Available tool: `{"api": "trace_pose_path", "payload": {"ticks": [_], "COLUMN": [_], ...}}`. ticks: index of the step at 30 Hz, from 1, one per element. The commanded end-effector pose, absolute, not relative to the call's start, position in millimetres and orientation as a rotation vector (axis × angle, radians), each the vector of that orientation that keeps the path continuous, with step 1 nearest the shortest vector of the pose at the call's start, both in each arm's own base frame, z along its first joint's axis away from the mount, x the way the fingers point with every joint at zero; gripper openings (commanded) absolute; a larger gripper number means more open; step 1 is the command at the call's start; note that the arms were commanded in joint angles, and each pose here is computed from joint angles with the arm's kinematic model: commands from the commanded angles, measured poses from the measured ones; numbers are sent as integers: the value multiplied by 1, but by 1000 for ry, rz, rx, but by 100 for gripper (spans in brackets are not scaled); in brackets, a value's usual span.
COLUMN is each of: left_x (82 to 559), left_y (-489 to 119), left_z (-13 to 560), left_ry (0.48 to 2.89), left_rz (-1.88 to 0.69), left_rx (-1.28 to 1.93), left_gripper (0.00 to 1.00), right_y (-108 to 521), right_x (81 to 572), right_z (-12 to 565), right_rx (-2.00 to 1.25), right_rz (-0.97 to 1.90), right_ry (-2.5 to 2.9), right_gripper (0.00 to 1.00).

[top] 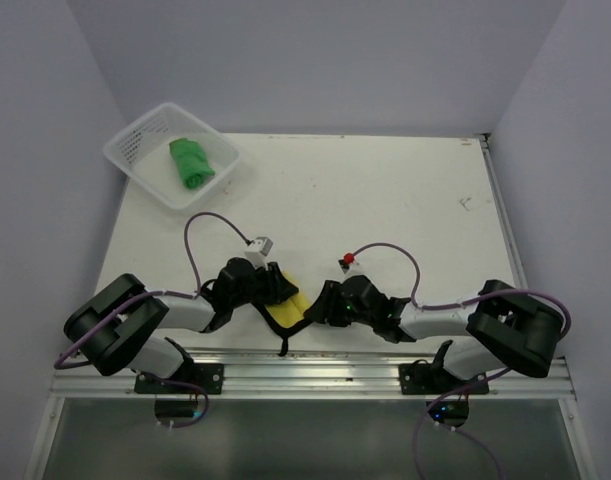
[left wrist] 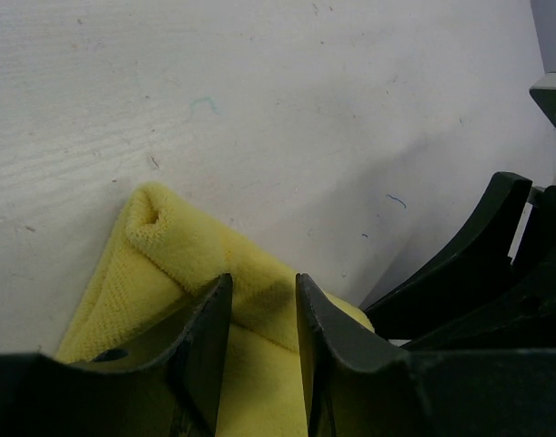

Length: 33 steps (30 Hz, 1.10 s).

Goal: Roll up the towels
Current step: Roll the towel

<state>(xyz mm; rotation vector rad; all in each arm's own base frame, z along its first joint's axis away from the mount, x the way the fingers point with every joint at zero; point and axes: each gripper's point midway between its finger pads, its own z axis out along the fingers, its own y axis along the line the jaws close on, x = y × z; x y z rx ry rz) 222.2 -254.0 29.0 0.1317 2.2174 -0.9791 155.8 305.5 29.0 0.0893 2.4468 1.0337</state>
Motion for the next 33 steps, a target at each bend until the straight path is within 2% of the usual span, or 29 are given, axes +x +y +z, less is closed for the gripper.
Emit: {"api": "trace_pose_path", "payload": {"ticks": [1, 5, 15, 21, 22, 23, 29, 33], "left_x": [217, 216, 217, 220, 222, 223, 233, 242], "left_y": [-240, -240, -246, -251, -252, -253, -263, -272], "left_z": [12, 13, 13, 14, 16, 17, 31, 42], "left_ry": [2270, 2269, 2265, 2266, 2261, 2261, 2236, 2214], "left_rz": [-908, -912, -932, -938, -941, -941, -954, -974], "left_rx": [121, 123, 165, 182, 183, 183, 201, 207], "left_gripper": [39, 39, 39, 39, 39, 39, 39, 39], "right_y": [311, 314, 311, 307, 307, 306, 309, 310], "right_x": [161, 161, 160, 163, 164, 164, 156, 151], "right_z": [34, 33, 16, 11, 12, 11, 22, 27], "right_rx": [122, 108, -29, -77, -97, -110, -288, -432], "right_rz": [1093, 1103, 1019, 956, 944, 932, 803, 582], "right_ry": [2409, 2407, 2432, 2432, 2428, 2427, 2371, 2285], "right_gripper": [45, 32, 34, 10, 2, 0, 0, 0]}}
